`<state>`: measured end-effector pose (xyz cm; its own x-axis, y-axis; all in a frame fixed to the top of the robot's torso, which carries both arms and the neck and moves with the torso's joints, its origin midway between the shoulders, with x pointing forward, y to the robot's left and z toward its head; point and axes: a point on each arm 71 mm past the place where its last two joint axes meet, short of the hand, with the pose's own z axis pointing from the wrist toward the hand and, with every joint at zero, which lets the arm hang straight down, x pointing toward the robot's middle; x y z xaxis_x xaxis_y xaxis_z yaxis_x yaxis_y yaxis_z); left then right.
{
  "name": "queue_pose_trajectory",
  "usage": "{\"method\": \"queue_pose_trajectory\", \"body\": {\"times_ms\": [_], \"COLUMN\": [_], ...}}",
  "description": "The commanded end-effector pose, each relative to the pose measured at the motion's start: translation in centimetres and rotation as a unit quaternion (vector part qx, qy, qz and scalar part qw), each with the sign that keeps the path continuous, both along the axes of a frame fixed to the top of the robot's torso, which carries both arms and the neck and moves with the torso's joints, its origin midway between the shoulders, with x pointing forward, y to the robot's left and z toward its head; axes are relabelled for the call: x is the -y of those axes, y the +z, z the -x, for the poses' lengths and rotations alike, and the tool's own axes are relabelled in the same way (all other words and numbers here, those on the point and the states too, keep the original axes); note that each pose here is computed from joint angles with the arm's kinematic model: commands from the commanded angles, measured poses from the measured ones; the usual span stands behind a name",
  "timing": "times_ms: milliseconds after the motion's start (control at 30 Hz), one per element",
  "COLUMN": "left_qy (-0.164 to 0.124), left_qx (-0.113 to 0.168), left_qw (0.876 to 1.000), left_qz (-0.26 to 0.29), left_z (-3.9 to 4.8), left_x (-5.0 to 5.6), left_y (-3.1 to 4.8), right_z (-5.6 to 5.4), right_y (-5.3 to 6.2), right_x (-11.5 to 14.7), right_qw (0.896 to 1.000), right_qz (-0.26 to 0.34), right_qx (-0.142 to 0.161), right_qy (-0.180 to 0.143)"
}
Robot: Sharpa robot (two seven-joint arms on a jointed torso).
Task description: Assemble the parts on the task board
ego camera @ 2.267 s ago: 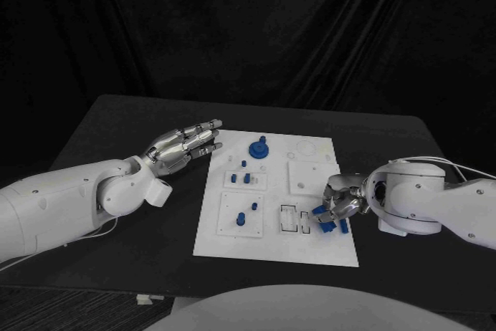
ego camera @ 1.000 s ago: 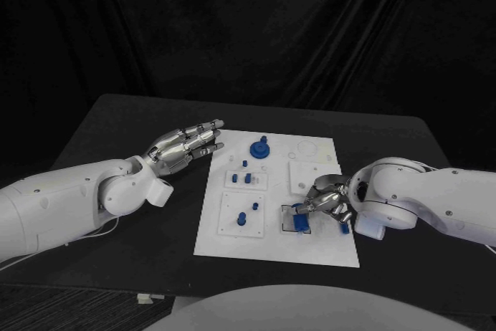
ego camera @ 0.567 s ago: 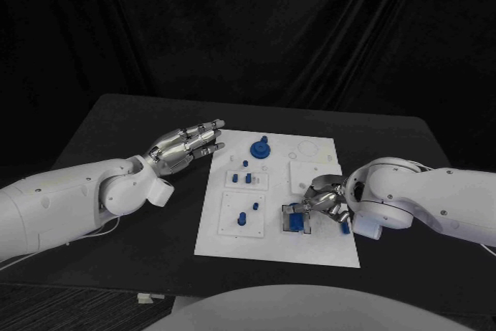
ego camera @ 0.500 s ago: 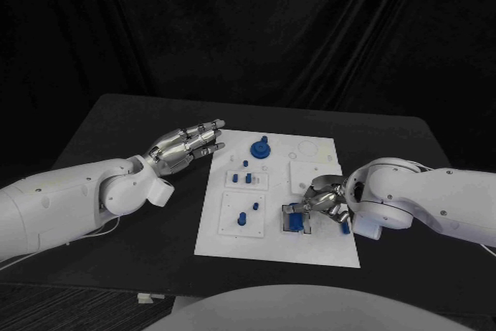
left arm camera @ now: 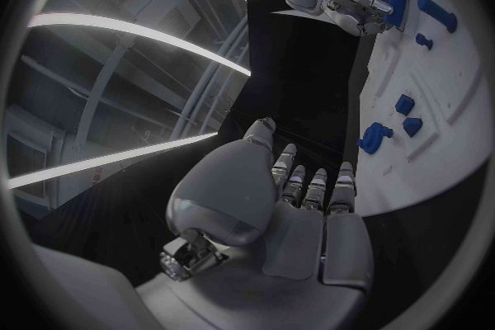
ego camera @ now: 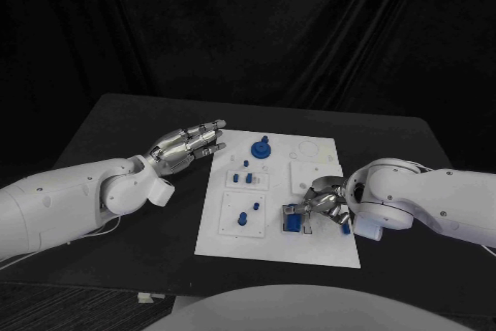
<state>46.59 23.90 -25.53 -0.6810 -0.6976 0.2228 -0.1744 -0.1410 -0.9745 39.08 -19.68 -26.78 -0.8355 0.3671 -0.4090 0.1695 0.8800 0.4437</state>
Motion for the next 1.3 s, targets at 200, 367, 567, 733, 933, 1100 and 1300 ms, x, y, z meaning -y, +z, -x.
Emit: {"method": "queue_pose_trajectory", "body": {"times_ms": [200, 367, 567, 733, 933, 1100, 1300], "left_qy": [-0.009, -0.009, -0.009, -0.006, -0.005, -0.004, -0.005], "left_qx": [-0.002, -0.002, -0.002, -0.002, -0.002, -0.001, -0.001], "left_qw": [1.000, 1.000, 1.000, 1.000, 1.000, 1.000, 1.000], "left_qz": [0.008, 0.008, 0.008, 0.007, 0.005, 0.005, 0.005], "left_z": [0.11, 0.12, 0.12, 0.11, 0.07, 0.04, 0.04], "left_x": [0.2, 0.2, 0.2, 0.0, -0.1, 0.0, 0.0], "left_y": [0.02, 0.02, 0.02, 0.01, -0.01, -0.01, -0.02], "right_z": [0.2, 0.3, 0.5, -0.1, -1.1, -1.3, -1.3], "right_y": [-0.3, -0.2, 0.4, 2.9, 6.0, 6.4, 5.7], "right_x": [0.2, 0.4, 1.3, 2.9, 4.8, 5.9, 7.3], "right_qw": [1.000, 1.000, 1.000, 0.998, 0.996, 0.996, 0.993], "right_qz": [0.015, 0.012, -0.001, -0.011, -0.002, 0.020, 0.074], "right_qx": [-0.009, -0.005, 0.011, 0.046, 0.075, 0.075, 0.085], "right_qy": [0.004, 0.000, -0.018, -0.035, -0.048, -0.042, -0.018]}}
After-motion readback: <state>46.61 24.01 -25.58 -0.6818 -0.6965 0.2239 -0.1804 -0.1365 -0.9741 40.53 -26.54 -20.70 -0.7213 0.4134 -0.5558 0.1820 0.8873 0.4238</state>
